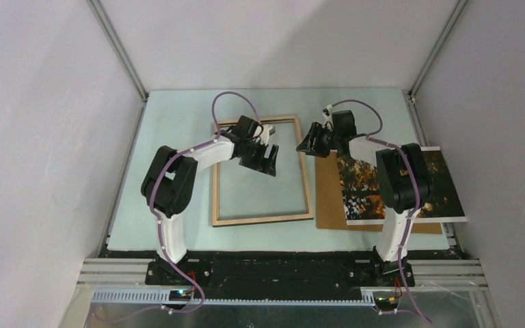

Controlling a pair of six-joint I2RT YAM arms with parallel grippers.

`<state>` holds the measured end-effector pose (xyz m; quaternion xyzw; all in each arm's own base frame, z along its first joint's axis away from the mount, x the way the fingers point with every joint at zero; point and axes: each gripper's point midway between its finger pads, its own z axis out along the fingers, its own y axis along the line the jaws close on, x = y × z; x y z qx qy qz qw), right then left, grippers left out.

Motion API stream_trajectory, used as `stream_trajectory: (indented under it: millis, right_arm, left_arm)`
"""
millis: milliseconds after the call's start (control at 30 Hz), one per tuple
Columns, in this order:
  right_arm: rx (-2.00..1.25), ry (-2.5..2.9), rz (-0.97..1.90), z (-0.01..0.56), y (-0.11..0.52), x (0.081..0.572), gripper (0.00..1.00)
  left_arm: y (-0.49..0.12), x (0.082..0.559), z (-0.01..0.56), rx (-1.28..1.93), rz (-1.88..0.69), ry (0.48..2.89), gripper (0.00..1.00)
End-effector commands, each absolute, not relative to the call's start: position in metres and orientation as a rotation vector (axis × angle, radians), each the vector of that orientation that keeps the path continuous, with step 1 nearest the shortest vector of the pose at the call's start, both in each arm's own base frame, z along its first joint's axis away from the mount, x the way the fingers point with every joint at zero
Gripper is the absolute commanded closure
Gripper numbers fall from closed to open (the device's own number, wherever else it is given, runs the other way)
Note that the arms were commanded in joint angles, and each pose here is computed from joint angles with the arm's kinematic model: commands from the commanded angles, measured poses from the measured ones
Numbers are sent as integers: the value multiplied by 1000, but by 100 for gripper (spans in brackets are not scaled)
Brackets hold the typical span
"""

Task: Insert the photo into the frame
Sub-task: Place the photo frame item in the photo frame.

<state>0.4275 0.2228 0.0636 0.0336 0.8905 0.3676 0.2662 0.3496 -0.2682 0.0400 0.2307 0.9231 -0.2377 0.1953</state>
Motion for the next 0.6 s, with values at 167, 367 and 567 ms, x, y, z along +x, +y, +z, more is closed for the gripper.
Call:
stream_trajectory:
  millis: [167,367,567]
  right_arm:
    - [0,2329,909,100,213,432,46]
    - [-79,2321,889,105,217,426,46]
    - [-235,2316,828,106,222,410,47]
  left_arm:
    - [-268,348,41,674,-659,2558,11]
    - [-264,349,44,683,-632,2543,11]
    - [-260,351,48,692,-600,2526,11]
